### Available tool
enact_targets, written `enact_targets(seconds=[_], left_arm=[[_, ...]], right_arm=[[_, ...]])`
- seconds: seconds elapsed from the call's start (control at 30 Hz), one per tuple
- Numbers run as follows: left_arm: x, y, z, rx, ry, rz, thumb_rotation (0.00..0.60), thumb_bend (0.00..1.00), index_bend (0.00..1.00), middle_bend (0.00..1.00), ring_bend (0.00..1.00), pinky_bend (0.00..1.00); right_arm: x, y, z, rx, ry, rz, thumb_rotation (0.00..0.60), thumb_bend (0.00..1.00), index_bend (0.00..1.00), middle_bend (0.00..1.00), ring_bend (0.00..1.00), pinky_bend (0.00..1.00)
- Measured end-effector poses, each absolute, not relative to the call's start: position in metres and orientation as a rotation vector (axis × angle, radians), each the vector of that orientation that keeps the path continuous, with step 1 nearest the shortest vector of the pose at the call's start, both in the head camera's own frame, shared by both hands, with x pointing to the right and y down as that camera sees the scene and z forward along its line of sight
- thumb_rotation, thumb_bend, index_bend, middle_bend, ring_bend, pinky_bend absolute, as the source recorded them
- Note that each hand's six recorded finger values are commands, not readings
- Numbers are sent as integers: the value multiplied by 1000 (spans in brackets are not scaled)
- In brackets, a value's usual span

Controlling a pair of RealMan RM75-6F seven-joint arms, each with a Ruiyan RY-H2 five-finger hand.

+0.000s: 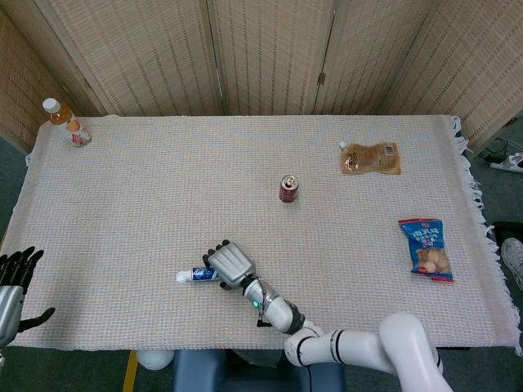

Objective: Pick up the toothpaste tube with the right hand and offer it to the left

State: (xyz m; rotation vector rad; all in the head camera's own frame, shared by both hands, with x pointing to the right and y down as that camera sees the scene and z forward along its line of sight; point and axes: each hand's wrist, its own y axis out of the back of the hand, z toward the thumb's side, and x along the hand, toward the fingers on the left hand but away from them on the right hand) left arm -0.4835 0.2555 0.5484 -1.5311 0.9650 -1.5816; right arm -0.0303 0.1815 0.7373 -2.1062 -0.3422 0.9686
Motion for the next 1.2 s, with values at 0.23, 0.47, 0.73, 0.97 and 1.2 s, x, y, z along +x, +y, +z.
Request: enact_targets(seconds=[0.23,0.47,0.73,0.97,1.2], left_arm=[[-484,255,548,-1532,966,-1578,600,134,72,74,75,0],[-478,248,548,-1540,954,-1545,600,134,78,74,79,0],[-453,224,548,-1590,928,-1420,600,135,103,94,107,0],[-419,195,550,-1720,975,-1257,600,135,121,126,132,38],[-376,170,554,-1806,954,-1103,600,135,114,130,149,86]], right_arm=[[-30,182,738,-2094,-336,961,600,357,514,474,436,327],[-25,177,734,-2098,-350,941,600,517,619,558,540,435],[-9,166,715,-2154,-429,888,600,609,682,626,628,569],[18,149,691,-2246,-573,831,600,625,705,645,659,605],[42,137,678,-2456,-740,754,600,637,713,657,681,627]])
